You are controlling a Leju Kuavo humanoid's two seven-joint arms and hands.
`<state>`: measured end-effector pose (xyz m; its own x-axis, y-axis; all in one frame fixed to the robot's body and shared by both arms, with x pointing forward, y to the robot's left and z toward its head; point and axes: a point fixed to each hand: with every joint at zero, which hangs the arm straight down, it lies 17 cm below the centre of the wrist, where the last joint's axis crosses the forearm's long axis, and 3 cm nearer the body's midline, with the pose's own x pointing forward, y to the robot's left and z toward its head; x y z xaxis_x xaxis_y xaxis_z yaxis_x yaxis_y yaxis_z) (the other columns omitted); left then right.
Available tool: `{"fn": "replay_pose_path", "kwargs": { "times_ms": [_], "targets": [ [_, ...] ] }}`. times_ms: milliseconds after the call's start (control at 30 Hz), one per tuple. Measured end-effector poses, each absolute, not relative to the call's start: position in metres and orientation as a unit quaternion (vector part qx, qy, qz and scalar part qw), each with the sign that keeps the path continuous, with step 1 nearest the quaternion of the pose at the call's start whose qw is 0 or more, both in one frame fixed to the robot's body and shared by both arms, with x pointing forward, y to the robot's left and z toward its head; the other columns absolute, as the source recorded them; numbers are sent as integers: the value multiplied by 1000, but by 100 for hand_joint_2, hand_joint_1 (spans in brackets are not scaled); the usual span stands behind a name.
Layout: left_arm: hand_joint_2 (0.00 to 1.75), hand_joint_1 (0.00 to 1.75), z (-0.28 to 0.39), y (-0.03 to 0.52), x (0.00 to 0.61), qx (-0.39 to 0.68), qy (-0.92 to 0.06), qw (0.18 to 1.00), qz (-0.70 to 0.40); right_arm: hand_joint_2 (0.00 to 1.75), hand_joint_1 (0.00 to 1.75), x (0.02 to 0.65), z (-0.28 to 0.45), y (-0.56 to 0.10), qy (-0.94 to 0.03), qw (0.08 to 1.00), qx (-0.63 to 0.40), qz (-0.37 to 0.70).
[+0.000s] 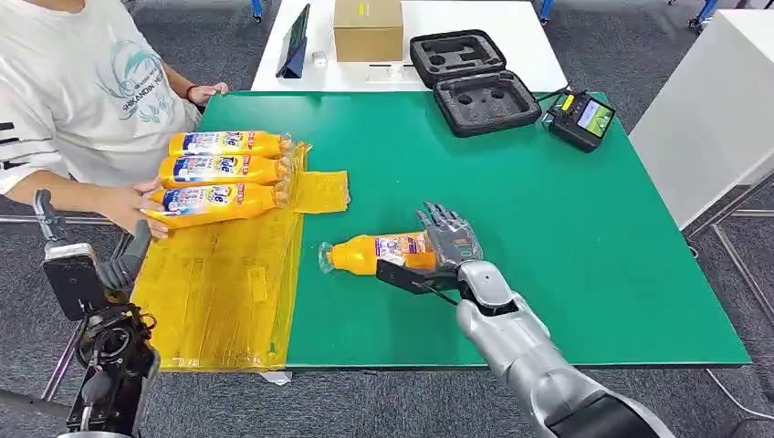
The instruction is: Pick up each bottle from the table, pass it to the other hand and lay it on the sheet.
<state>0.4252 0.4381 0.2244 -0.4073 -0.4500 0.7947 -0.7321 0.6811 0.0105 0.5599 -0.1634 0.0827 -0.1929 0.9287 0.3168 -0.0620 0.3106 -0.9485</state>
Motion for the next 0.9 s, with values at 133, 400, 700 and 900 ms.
{"fn": "replay_pose_path", "kwargs": {
  "times_ms": [133,400,700,900],
  "targets": [
    [175,0,222,435,431,352,-821,414,172,175,0,560,70,-167,-610,561,-316,462],
    [175,0,216,431,441,344,-820,425,171,175,0,559,56,-173,-600,603,-276,447],
    [175,0,213,429,448,338,-818,432,175,175,157,560,56,-175,-608,611,-259,435],
    [175,0,212,428,452,332,-817,435,179,175,173,561,58,-176,-616,615,-250,424]
  ]
}}
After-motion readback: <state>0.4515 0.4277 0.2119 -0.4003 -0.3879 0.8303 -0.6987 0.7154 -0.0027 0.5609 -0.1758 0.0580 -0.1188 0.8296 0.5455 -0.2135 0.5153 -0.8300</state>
